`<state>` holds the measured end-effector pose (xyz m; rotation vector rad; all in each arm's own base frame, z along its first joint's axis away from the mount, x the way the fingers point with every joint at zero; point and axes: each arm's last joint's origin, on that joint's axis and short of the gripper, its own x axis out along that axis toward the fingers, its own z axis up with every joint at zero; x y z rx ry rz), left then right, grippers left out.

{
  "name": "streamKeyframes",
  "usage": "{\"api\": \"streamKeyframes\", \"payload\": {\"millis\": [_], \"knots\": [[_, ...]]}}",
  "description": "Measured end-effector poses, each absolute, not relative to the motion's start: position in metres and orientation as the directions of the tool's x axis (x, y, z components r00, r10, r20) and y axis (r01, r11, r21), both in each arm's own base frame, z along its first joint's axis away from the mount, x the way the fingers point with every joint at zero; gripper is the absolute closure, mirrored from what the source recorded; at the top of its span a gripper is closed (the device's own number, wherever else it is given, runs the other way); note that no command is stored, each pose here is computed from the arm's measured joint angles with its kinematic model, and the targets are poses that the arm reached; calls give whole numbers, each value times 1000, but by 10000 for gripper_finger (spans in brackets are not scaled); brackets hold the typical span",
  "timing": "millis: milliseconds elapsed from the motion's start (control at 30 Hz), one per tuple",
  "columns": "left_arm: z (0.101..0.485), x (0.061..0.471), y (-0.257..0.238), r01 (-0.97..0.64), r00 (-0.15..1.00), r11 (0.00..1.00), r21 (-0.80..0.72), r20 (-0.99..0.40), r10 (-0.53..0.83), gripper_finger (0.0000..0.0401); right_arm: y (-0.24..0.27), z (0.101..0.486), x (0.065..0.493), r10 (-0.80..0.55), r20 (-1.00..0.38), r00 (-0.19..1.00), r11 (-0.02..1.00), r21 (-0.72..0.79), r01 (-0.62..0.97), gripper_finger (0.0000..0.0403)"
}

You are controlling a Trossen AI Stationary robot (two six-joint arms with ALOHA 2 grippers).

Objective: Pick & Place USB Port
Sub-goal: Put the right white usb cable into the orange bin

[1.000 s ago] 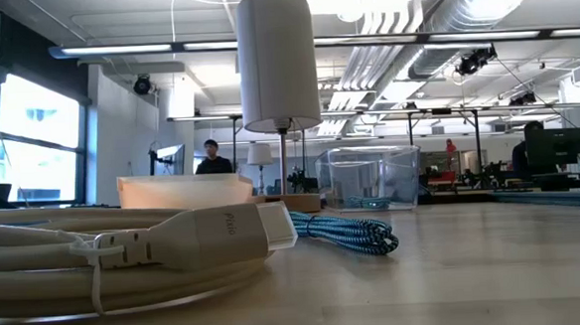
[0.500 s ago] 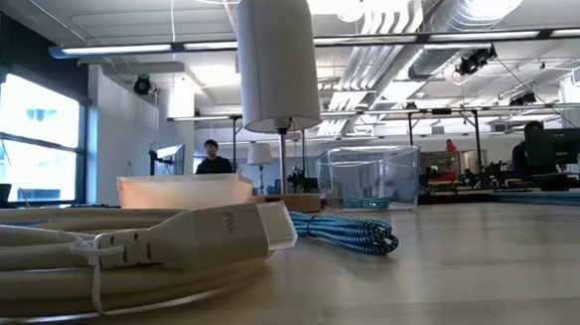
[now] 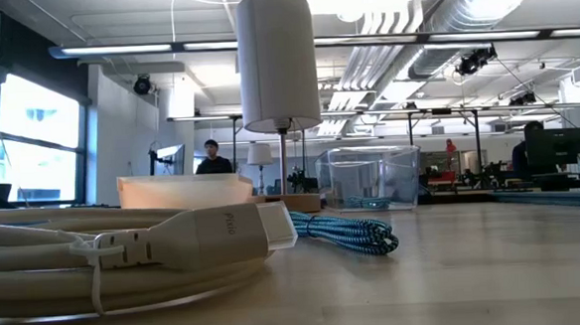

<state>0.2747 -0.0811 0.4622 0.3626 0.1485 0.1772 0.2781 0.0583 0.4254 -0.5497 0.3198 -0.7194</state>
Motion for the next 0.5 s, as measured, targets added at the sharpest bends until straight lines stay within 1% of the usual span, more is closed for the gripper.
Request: {"api": "streamKeyframes", "payload": {"millis": [100,200,300,400,500], "knots": [[462,275,-81,-153,972,918,367,-114,207,126,64,431,276,-683,-79,727,629,-570,529,379],[461,274,-80,-179,964,909,375,-120,239,126,72,434,273,-665,-68,744,625,-597,504,379],[461,274,-79,-186,961,907,379,-124,248,126,78,435,271,-663,-56,746,595,-644,480,379],[461,274,-80,-171,964,910,377,-125,233,126,82,439,271,-656,-33,754,591,-644,486,379],[461,274,-81,-131,973,920,368,-128,190,126,83,444,271,-654,-7,757,581,-645,497,379]]}}
